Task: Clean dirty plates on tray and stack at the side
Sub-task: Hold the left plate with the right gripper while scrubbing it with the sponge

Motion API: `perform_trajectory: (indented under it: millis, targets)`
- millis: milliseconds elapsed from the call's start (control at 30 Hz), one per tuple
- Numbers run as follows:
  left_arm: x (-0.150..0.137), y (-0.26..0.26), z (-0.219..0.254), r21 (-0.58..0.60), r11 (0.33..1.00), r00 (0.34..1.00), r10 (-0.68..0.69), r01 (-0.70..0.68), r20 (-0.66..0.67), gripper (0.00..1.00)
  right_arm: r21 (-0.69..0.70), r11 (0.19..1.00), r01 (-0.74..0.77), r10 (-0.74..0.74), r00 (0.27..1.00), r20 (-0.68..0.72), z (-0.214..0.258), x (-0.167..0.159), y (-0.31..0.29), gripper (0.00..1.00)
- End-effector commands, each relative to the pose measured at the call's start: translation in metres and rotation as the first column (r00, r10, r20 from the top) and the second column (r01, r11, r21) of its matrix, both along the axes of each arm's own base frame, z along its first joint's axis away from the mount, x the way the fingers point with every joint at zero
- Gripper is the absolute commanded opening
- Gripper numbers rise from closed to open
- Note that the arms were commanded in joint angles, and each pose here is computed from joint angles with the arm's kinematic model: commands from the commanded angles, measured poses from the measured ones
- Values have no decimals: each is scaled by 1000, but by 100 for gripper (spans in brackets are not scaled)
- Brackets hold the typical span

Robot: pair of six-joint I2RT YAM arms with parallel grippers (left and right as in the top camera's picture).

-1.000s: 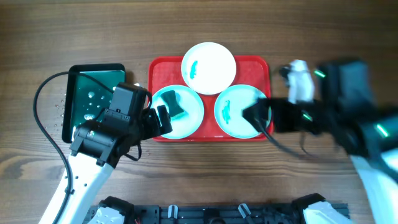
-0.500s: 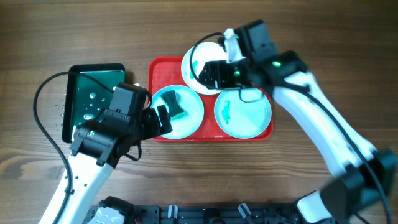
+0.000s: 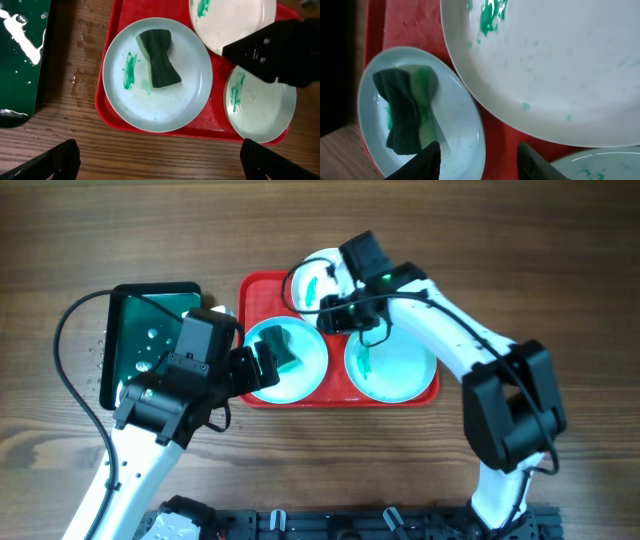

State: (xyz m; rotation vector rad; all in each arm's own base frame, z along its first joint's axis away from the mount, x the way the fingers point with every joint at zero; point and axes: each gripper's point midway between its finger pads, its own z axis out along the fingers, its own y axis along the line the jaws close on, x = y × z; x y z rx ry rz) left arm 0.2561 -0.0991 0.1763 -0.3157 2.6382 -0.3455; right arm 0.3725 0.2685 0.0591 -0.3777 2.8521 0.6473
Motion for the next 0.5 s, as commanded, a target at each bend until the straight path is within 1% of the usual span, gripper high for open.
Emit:
perform_trajectory:
  millis: [0, 33, 167, 267, 367, 400, 467]
  targets:
    - [3, -2, -8, 8, 1000, 999, -8, 8, -33, 100, -49, 996, -75, 76, 997, 8, -10, -10, 4, 38]
    - [3, -2, -10, 16, 1000, 999, -5, 6, -40, 100, -71, 995, -71, 72, 997, 9, -12, -10, 1, 36]
    - [6, 1, -27, 49, 999, 995, 8, -3, -98, 100, -168, 984, -62, 64, 998, 7, -24, -13, -10, 36]
    - [10, 6, -40, 64, 998, 989, 39, -31, -144, 100, -174, 982, -78, 79, 997, -3, -33, -17, -4, 35]
    - [16, 21, -51, 78, 994, 979, 95, -81, -182, 100, -174, 981, -86, 87, 996, -5, -44, -16, 2, 29]
    - [18, 26, -55, 83, 991, 974, 116, -101, -195, 100, -177, 980, -88, 88, 996, -10, -50, -16, 3, 29]
    - [20, 35, -62, 93, 987, 964, 148, -131, -219, 100, -182, 979, -90, 88, 996, -19, -55, -16, 2, 26]
